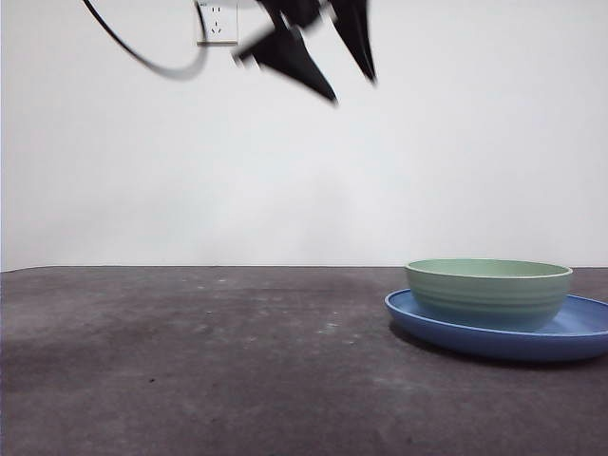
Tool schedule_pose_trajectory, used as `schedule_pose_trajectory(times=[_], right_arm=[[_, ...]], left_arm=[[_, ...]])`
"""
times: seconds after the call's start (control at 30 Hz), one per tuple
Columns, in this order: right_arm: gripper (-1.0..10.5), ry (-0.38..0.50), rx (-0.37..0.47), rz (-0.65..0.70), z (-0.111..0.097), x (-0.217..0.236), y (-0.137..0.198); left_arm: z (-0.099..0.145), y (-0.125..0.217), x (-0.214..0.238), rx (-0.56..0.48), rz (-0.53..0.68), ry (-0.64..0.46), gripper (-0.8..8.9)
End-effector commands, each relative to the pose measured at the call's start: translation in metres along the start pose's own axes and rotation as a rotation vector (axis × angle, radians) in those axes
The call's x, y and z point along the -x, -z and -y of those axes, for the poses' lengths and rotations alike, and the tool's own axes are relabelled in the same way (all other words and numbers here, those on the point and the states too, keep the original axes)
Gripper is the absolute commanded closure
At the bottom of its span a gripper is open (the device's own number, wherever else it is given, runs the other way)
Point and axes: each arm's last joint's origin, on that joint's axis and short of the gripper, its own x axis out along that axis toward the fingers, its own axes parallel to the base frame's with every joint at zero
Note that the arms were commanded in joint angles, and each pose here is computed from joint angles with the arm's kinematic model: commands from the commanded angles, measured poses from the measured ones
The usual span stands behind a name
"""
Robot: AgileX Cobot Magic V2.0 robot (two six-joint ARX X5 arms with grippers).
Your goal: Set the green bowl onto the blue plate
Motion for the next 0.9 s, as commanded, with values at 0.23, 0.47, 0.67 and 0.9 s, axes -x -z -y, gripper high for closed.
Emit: schedule_pose_trajectory(times=[0.23, 0.47, 0.67, 0.9], right_arm=[[5.3, -0.001, 0.008, 0.019, -0.002, 0.003, -0.004], [5.3, -0.001, 0.005, 0.019, -0.002, 0.003, -0.004], [5.3, -0.001, 0.005, 0.019, -0.002, 0.003, -0.004], [5.3, -0.001, 0.002, 0.018, -0.002, 0.003, -0.004]], left_arm=[[-0.01, 0.011, 0.069, -0.029, 0.035, -0.035, 5.55], [-0.021, 0.07, 0.097, -0.06, 0.017, -0.024, 5.55], [-0.021, 0.119, 0.116, -0.114, -0.019, 0.101, 5.56], [-0.021, 0.165, 0.125, -0.138, -0.053, 0.253, 5.56]])
